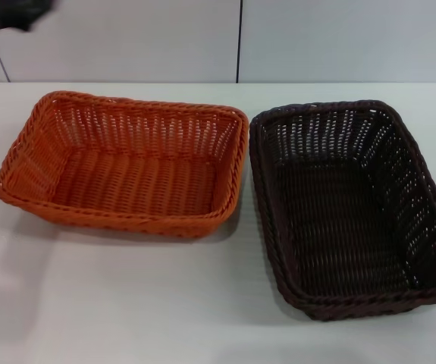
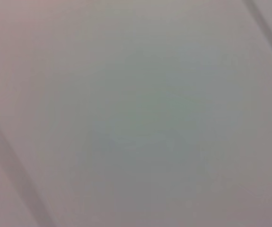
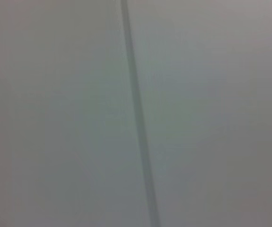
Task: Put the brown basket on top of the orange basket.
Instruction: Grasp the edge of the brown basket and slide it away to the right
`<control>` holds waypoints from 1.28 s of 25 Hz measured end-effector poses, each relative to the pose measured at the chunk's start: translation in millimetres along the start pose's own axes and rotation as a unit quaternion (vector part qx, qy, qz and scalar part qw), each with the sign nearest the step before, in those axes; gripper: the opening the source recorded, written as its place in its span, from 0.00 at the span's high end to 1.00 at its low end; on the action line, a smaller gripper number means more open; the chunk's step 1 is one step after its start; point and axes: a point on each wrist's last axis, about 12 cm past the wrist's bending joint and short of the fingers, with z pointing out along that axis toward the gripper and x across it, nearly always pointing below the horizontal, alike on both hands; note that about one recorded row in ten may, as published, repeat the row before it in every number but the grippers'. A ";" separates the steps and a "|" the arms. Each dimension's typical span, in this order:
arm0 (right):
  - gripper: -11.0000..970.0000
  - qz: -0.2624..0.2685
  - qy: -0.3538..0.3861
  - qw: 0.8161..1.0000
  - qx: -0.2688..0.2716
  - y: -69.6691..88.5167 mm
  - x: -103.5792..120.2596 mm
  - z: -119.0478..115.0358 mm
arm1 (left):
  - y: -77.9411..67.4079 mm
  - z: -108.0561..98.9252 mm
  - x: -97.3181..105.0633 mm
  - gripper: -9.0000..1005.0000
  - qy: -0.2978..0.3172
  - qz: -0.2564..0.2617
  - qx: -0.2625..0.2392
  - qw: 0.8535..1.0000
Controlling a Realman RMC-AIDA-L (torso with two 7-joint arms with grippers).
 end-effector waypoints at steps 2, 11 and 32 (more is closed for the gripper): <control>0.28 0.012 0.002 0.999 -0.031 12.6 -5.2 10.5 | 0.3 -17.0 10.6 0.19 -0.030 -0.038 -0.041 0.998; 0.28 0.019 0.147 0.956 -0.252 91.5 -63.0 86.3 | -18.6 -124.1 130.2 0.19 -0.057 -0.172 -0.249 0.951; 0.28 -0.219 0.453 0.556 -0.662 131.4 -184.0 50.0 | -26.7 -137.8 190.4 0.19 0.020 -0.224 -0.276 0.934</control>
